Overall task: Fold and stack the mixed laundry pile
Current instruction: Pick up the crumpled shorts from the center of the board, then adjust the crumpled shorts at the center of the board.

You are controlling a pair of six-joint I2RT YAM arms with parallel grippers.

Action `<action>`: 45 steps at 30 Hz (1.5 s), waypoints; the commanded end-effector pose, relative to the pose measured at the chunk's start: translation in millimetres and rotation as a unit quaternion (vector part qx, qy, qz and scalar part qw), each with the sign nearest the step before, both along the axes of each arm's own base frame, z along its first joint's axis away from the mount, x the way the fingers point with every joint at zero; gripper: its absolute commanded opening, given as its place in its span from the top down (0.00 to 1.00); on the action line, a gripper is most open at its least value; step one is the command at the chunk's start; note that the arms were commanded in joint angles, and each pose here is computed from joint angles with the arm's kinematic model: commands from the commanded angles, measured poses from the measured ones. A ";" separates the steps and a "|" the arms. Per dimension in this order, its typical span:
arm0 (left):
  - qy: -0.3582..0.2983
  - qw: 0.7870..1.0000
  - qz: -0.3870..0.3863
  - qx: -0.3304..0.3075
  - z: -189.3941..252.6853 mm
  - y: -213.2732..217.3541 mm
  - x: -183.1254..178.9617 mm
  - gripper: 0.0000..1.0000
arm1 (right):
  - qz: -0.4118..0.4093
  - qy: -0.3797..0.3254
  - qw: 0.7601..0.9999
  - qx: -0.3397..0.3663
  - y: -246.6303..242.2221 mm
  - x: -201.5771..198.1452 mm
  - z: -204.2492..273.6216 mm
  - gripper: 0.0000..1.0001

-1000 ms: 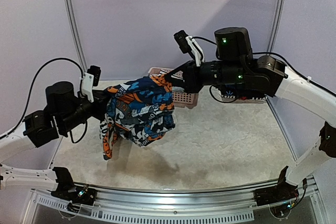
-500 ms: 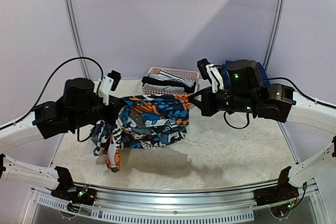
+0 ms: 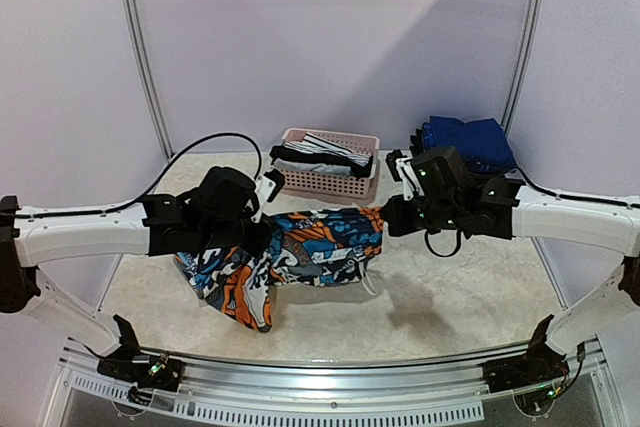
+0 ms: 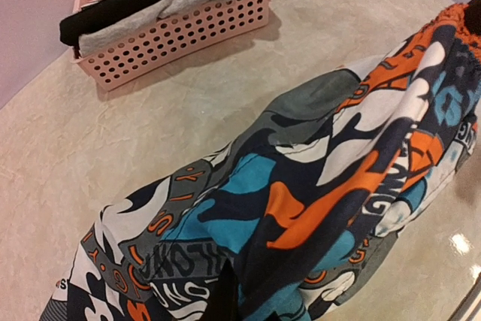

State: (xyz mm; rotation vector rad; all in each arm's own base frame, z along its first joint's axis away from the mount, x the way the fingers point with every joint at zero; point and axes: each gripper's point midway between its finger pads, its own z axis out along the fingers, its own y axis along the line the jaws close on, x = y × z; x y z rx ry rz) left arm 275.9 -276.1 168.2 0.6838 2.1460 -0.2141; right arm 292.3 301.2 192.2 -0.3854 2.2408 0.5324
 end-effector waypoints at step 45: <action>0.158 0.979 -0.107 0.068 -108.3 -19.8 -130.1 0.29 | -0.171 -0.030 0.977 -0.127 -89.6 50.0 -39.3 1.00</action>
